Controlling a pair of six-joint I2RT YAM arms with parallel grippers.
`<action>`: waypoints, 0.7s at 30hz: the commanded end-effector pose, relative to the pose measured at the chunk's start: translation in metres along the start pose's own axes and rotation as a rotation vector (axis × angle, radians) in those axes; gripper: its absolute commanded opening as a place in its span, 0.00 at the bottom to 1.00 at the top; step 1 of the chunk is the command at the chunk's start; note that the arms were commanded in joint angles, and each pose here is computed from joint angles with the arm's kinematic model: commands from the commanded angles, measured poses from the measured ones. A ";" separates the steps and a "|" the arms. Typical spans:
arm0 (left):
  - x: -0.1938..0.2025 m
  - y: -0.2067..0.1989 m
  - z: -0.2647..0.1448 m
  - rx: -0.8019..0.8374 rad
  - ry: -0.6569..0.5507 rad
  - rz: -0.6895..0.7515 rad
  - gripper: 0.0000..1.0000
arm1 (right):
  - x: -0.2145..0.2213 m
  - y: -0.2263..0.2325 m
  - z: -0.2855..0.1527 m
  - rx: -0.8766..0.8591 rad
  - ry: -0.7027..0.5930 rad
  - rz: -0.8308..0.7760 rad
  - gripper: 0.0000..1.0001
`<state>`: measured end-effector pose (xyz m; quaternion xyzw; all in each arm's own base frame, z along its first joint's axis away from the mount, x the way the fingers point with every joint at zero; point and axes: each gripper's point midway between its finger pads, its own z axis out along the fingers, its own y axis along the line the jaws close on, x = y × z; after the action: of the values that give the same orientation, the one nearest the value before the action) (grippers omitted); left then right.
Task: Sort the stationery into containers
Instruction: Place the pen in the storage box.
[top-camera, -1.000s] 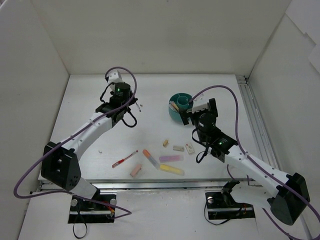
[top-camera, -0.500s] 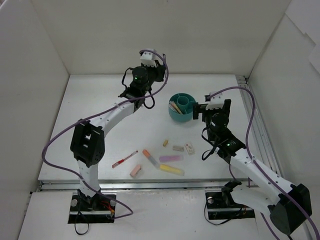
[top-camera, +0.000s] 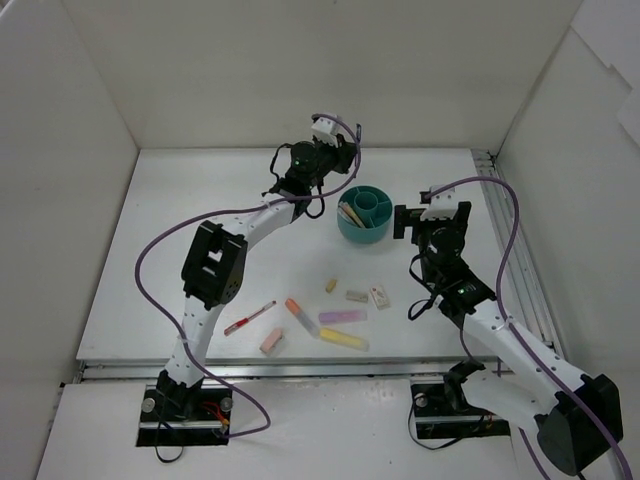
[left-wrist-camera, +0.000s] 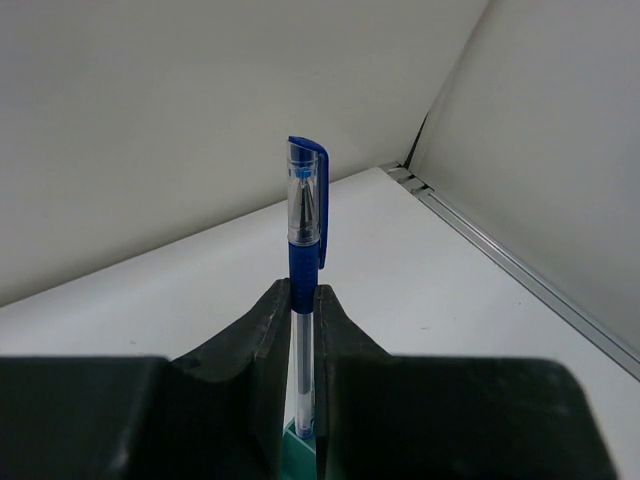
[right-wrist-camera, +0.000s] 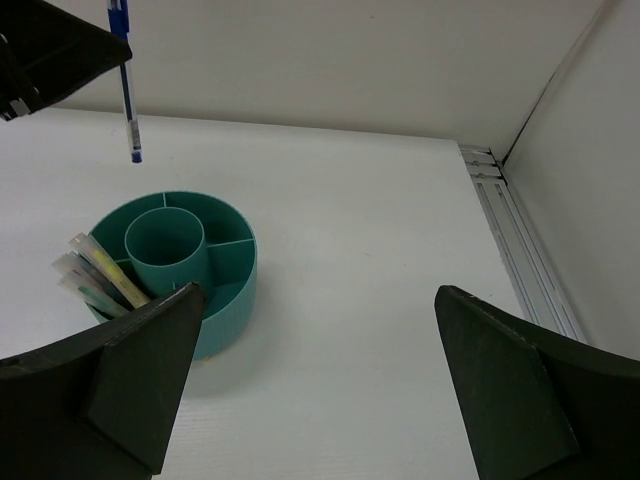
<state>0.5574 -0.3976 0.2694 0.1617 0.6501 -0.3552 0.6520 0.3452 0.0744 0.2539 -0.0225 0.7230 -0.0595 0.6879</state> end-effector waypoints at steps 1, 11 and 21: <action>-0.066 -0.033 0.002 0.090 -0.175 0.056 0.00 | -0.031 -0.004 0.002 0.010 -0.102 0.078 0.98; -0.021 -0.020 -0.011 0.061 -0.116 0.032 0.00 | -0.027 -0.002 0.007 0.000 -0.092 0.081 0.98; 0.007 -0.023 -0.023 0.043 -0.067 0.030 0.00 | -0.027 0.002 0.007 -0.025 -0.093 0.086 0.98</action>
<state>0.5337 -0.3983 0.1595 0.1708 0.7093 -0.3388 0.5940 0.3489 0.0762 0.2518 -0.0247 0.7242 -0.0426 0.6878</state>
